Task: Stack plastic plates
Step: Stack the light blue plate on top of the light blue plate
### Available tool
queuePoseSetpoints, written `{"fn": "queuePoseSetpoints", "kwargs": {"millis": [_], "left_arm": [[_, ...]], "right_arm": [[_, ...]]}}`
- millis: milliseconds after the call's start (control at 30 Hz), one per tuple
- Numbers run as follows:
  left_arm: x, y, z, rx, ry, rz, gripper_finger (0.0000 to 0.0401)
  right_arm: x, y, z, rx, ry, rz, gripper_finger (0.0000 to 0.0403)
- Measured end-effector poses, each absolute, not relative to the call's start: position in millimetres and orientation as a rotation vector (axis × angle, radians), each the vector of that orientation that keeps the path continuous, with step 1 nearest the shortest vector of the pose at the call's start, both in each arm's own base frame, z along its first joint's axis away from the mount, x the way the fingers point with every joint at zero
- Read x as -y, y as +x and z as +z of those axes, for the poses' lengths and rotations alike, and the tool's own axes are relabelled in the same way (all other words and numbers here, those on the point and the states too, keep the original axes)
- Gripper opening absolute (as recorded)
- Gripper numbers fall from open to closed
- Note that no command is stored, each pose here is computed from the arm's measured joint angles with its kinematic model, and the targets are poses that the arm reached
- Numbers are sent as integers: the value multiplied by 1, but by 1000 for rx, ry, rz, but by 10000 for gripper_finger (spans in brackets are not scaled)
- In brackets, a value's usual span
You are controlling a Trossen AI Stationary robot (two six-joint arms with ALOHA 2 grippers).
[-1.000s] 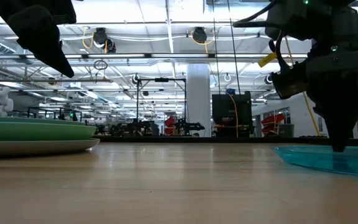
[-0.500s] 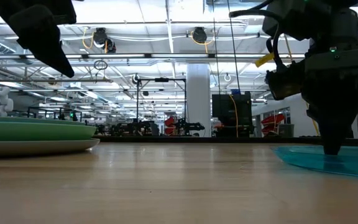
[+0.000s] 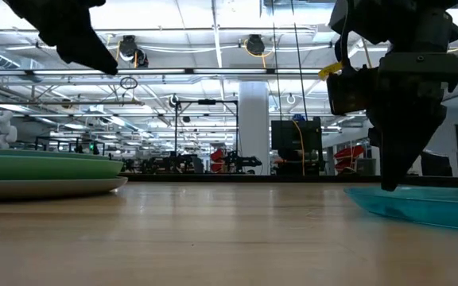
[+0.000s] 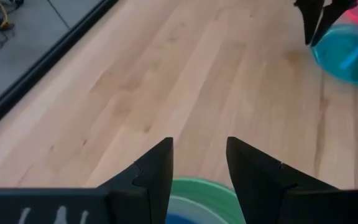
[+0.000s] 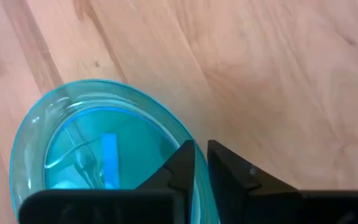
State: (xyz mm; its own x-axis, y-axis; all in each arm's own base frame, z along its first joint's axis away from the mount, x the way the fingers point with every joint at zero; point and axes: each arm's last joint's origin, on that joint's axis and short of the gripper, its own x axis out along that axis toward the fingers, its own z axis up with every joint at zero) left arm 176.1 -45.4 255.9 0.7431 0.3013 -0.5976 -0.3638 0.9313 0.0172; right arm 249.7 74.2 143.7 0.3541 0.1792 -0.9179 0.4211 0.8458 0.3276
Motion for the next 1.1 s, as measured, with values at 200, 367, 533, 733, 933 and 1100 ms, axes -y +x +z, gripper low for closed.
{"fn": "queuePoseSetpoints", "kwargs": {"millis": [200, 367, 533, 733, 933, 1100], "left_arm": [[46, 179, 259, -605, -80, 345, 157], [46, 179, 259, -608, -77, 345, 157], [47, 179, 259, -605, -82, 344, 157], [63, 195, 255, -552, -117, 294, 157], [79, 217, 244, -515, -69, 246, 157], [84, 229, 235, -513, -43, 240, 157]], "right_arm": [[-74, 250, 144, -1219, 551, -150, 3], [-71, 250, 144, -1218, 538, -146, 11], [-58, 253, 146, -1201, 598, -201, 16], [-46, 252, 155, -1177, 657, -202, 28], [-41, 249, 164, -1154, 675, -194, 49], [-41, 239, 179, -1139, 738, -218, 69]]}}
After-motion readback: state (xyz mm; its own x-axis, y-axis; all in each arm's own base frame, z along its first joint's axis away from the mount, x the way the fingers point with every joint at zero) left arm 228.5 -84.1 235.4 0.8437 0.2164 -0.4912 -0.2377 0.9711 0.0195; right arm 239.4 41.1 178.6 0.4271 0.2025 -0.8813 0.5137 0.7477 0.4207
